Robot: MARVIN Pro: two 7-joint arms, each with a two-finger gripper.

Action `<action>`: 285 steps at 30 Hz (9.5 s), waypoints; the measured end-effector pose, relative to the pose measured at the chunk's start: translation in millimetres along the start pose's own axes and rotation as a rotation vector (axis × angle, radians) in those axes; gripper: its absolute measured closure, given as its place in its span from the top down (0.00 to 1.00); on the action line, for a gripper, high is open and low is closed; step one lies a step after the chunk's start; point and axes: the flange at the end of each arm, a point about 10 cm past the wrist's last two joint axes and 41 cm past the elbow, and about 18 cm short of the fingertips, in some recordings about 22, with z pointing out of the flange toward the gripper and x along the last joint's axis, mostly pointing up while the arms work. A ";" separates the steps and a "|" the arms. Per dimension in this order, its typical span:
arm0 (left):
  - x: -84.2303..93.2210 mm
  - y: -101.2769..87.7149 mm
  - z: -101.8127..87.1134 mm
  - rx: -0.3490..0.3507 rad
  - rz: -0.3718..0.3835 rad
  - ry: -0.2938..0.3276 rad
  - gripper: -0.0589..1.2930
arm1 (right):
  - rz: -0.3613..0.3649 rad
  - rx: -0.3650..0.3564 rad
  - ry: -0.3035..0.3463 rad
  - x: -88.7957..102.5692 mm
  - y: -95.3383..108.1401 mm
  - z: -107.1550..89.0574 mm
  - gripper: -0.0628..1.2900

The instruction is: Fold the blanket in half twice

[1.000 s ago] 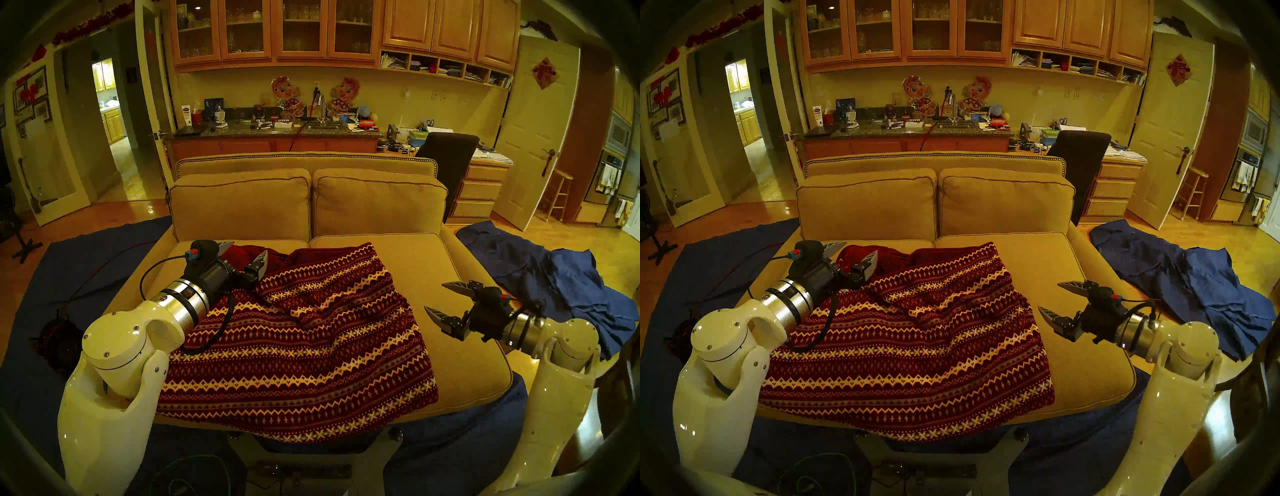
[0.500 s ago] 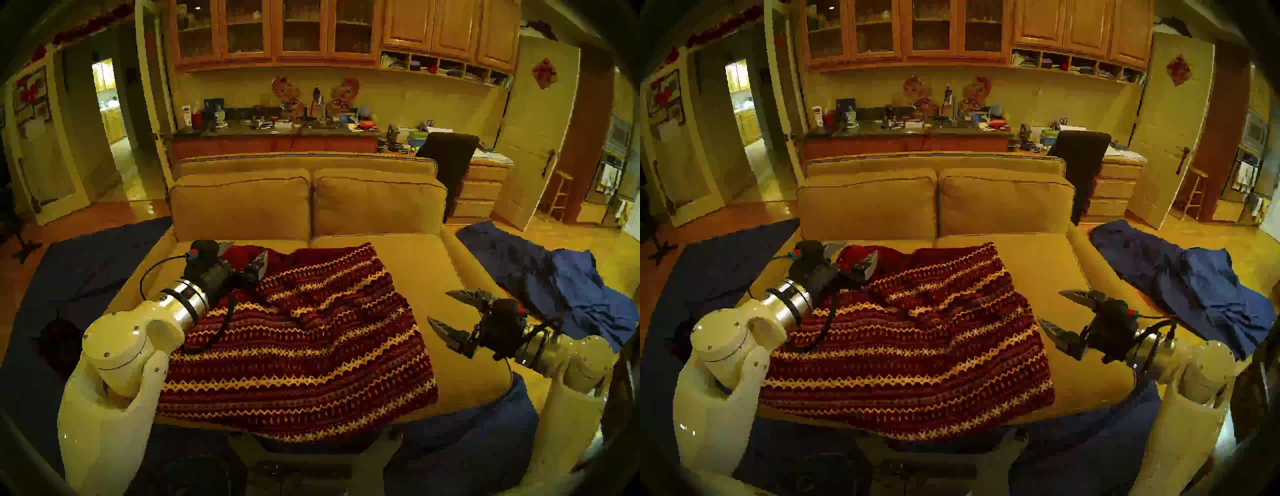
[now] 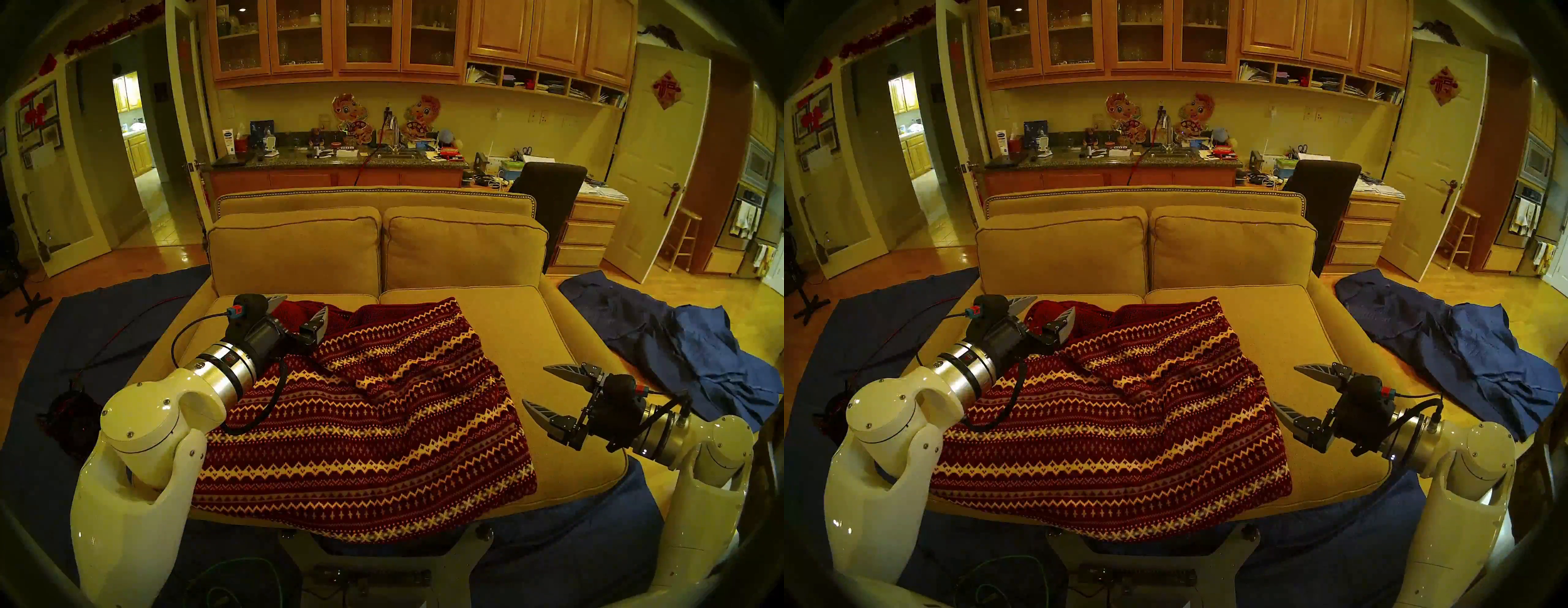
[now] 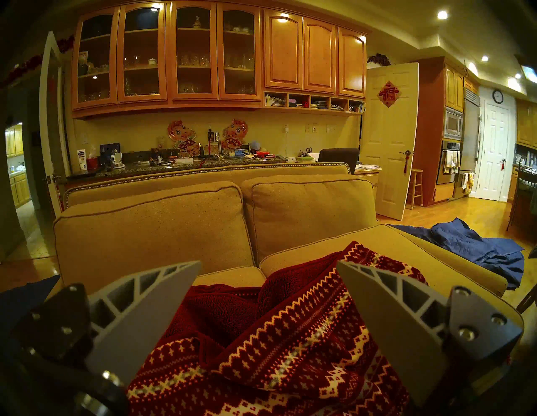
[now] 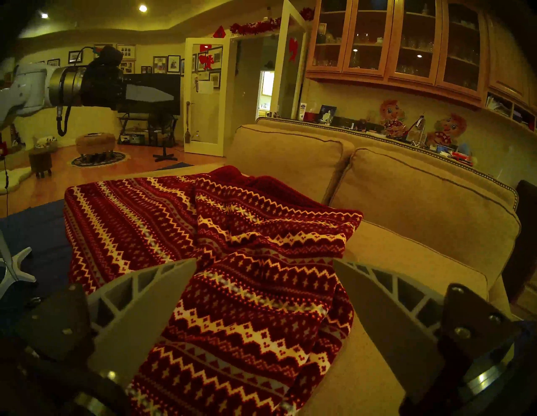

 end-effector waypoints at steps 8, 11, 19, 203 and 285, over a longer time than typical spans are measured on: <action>0.0 0.0 0.0 0.000 0.000 0.000 0.98 | 0.002 0.012 -0.001 -0.2 -1.3 -0.6 0.94; 0.0 0.0 0.0 0.000 0.000 0.000 0.98 | 0.002 0.015 -0.001 -0.2 -1.5 -0.7 0.94; 0.0 0.0 0.0 0.000 0.000 0.000 0.98 | 0.000 0.022 -0.001 0.3 -1.7 -0.8 0.94; 36.1 -71.0 -7.7 -0.088 0.085 -0.032 0.98 | 0.647 -0.125 -0.623 -70.2 109.7 189.6 0.94; 36.4 -71.1 -7.6 -0.086 0.083 -0.030 0.98 | 0.592 0.176 -0.578 -55.2 49.3 187.1 0.83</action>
